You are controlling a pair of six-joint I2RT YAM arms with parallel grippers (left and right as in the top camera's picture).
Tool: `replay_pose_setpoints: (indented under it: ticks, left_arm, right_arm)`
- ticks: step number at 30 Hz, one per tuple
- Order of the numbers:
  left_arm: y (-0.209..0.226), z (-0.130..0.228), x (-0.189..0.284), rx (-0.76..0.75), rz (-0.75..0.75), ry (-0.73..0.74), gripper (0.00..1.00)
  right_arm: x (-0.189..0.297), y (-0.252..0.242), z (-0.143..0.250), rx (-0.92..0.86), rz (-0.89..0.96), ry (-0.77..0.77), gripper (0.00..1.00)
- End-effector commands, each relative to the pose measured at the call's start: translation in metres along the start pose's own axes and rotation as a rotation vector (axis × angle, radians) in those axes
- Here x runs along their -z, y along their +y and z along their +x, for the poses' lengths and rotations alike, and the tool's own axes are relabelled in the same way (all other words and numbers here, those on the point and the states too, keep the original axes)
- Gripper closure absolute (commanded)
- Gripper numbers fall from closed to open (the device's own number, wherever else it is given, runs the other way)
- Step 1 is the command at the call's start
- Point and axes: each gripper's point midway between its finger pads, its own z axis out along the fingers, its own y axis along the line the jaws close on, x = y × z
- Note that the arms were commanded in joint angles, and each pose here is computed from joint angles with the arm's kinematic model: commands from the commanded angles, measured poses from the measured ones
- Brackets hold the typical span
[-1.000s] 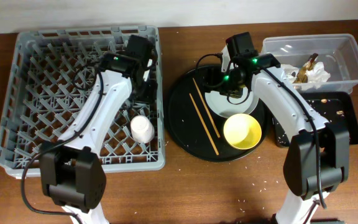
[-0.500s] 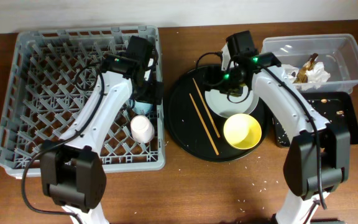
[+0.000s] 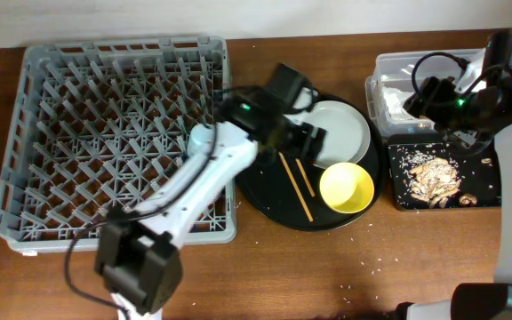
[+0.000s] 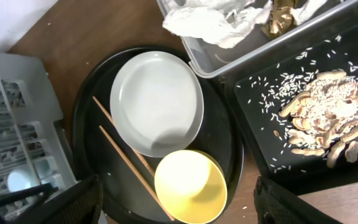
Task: Sort waste into correct bins and load items into the dishwasher rack
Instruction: 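Grasp the yellow bowl with the left gripper and lift it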
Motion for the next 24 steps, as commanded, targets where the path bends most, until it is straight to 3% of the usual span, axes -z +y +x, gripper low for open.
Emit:
replay_pose_setpoints:
  ticks: [1,5,9,13,15,17,19,20,22,23,24]
  left_arm:
    - [-0.020,0.013,-0.052,0.058,0.024,0.064,0.05]
    - [-0.027,0.032,-0.102,0.076,0.024,0.122,0.11]
    - [-0.030,0.043,-0.122,0.072,0.021,0.154,0.44]
    - [-0.032,0.057,-0.138,0.064,0.015,0.195,0.46]
    - [-0.033,0.060,-0.141,0.063,0.014,0.201,0.53]
    - [-0.033,0.059,-0.141,0.062,0.015,0.198,0.66]
    - [-0.034,0.059,-0.141,0.063,0.023,0.201,0.94]
    - [-0.036,0.059,-0.140,0.065,0.032,0.202,0.99]
    - [-0.038,0.054,-0.137,0.065,0.036,0.192,0.99]
    - [-0.040,0.046,-0.130,0.061,0.041,0.175,0.99]
    - [-0.041,0.035,-0.118,0.057,0.043,0.159,0.99]
  right_arm:
    - [-0.004,-0.008,0.002,0.017,0.040,0.008,0.22]
    - [-0.004,-0.009,0.003,0.033,0.045,0.013,0.21]
    - [-0.004,-0.010,0.004,0.038,0.047,0.018,0.21]
    - [-0.004,-0.010,0.004,0.041,0.047,0.019,0.21]
    - [-0.004,-0.010,0.005,0.040,0.048,0.022,0.21]
    - [-0.004,-0.010,0.005,0.040,0.049,0.022,0.21]
    - [-0.004,-0.010,0.005,0.040,0.049,0.022,0.22]
    - [-0.004,-0.010,0.005,0.040,0.049,0.022,0.21]
    - [-0.005,-0.010,0.005,0.040,0.049,0.022,0.21]
    - [-0.005,-0.010,0.005,0.039,0.048,0.023,0.02]
    - [-0.005,-0.010,0.005,0.039,0.048,0.022,0.01]
